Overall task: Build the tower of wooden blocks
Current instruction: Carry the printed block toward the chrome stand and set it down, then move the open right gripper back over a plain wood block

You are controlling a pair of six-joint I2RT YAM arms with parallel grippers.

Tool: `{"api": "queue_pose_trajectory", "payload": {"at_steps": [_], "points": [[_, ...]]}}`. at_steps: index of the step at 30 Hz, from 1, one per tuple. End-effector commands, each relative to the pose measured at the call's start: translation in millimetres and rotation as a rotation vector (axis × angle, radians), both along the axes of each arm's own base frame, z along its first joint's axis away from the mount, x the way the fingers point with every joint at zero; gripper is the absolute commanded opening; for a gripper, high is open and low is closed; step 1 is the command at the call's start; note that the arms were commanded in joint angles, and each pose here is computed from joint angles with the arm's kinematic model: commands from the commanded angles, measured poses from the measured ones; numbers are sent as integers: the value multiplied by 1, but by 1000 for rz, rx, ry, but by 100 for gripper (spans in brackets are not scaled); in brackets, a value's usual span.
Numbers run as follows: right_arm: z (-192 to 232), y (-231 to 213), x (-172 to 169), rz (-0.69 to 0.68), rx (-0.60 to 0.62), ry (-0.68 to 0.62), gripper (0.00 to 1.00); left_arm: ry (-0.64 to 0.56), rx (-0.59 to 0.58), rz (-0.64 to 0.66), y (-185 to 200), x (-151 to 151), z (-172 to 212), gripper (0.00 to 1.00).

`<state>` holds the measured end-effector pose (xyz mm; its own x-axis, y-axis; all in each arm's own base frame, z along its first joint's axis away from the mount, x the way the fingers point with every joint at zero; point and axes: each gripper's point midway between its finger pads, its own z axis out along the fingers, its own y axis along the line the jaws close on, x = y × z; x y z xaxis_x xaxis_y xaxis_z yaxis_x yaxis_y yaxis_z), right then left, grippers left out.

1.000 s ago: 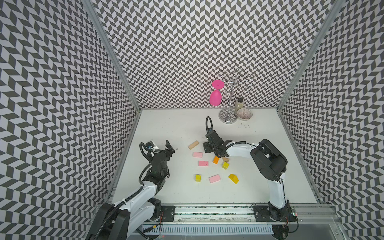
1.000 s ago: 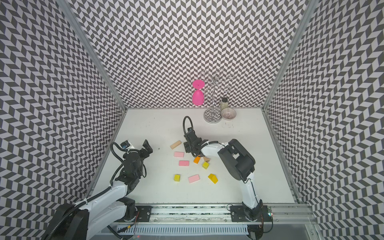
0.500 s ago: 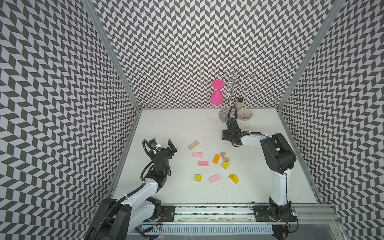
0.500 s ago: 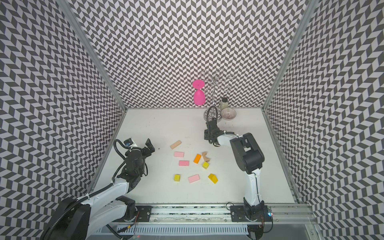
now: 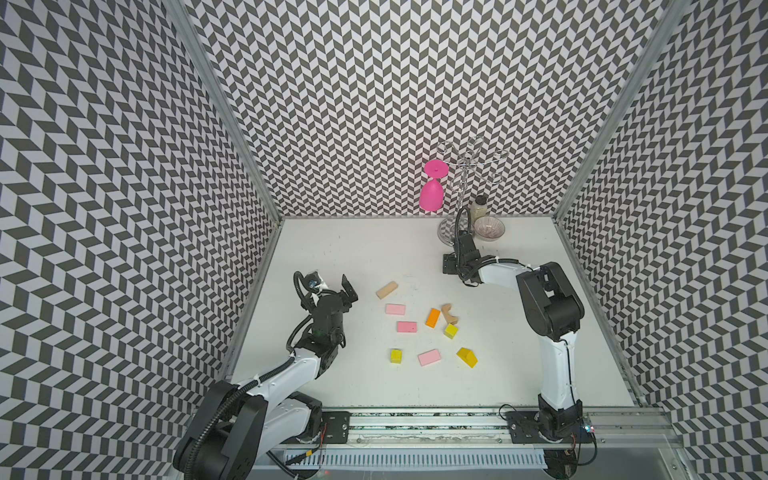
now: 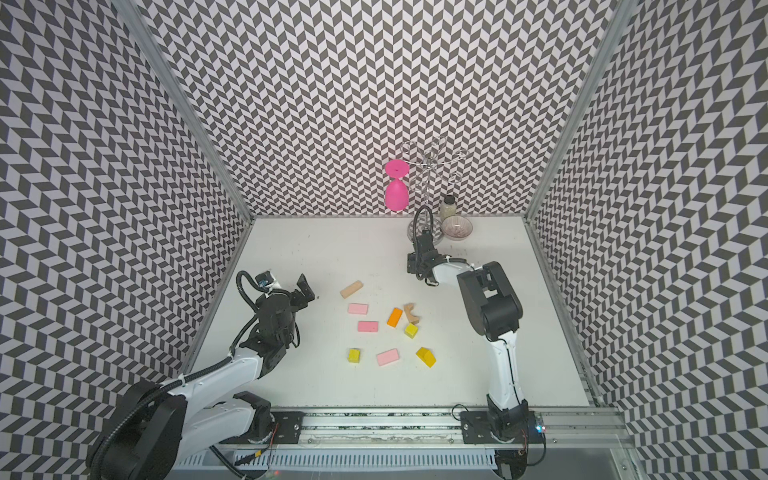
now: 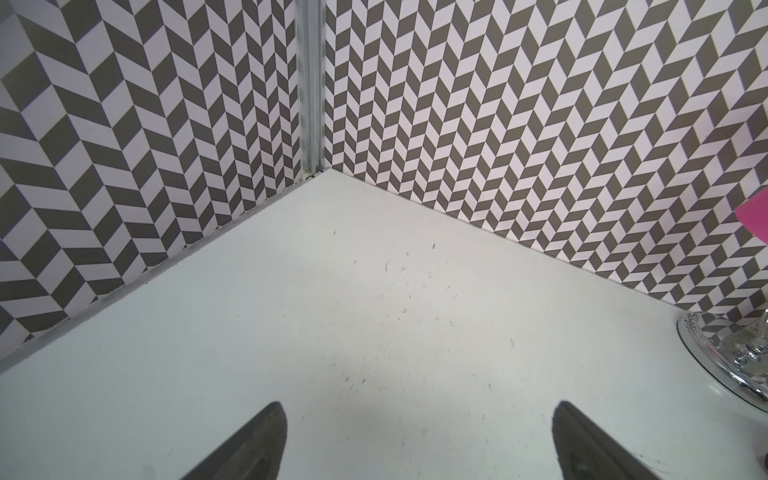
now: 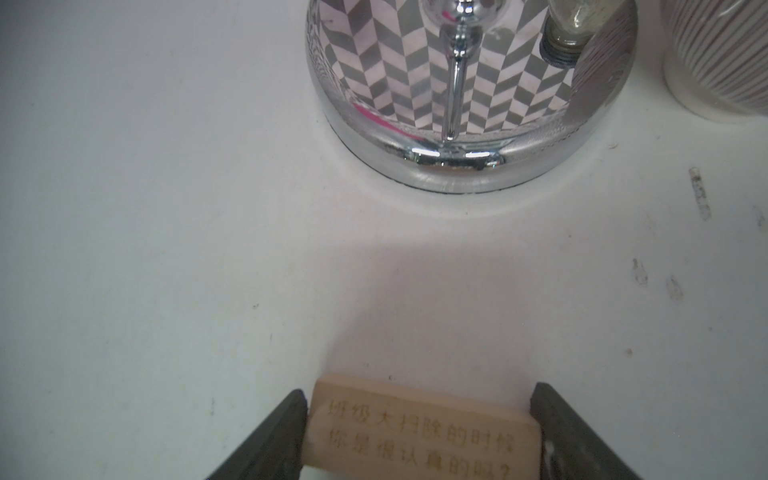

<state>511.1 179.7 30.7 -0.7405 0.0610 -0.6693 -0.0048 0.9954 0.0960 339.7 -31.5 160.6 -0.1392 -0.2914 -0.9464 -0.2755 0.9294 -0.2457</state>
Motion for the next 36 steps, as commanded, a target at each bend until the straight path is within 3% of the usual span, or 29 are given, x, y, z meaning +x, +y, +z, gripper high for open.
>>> {"api": "queue_pose_trajectory", "payload": {"at_steps": [1,10,17,20,36], "points": [[-13,9,-11,41,-6,43,71,-20,2,19,-1,4,11,100],[-3,28,-23,81,-15,29,74,-21,2,19,-2,4,11,100],[3,31,-26,79,-13,14,84,-22,3,21,-1,4,11,100],[7,30,-27,77,-11,7,93,-21,3,21,-1,4,11,100],[68,20,-37,60,-24,-78,95,-25,4,21,-3,3,11,100]]}}
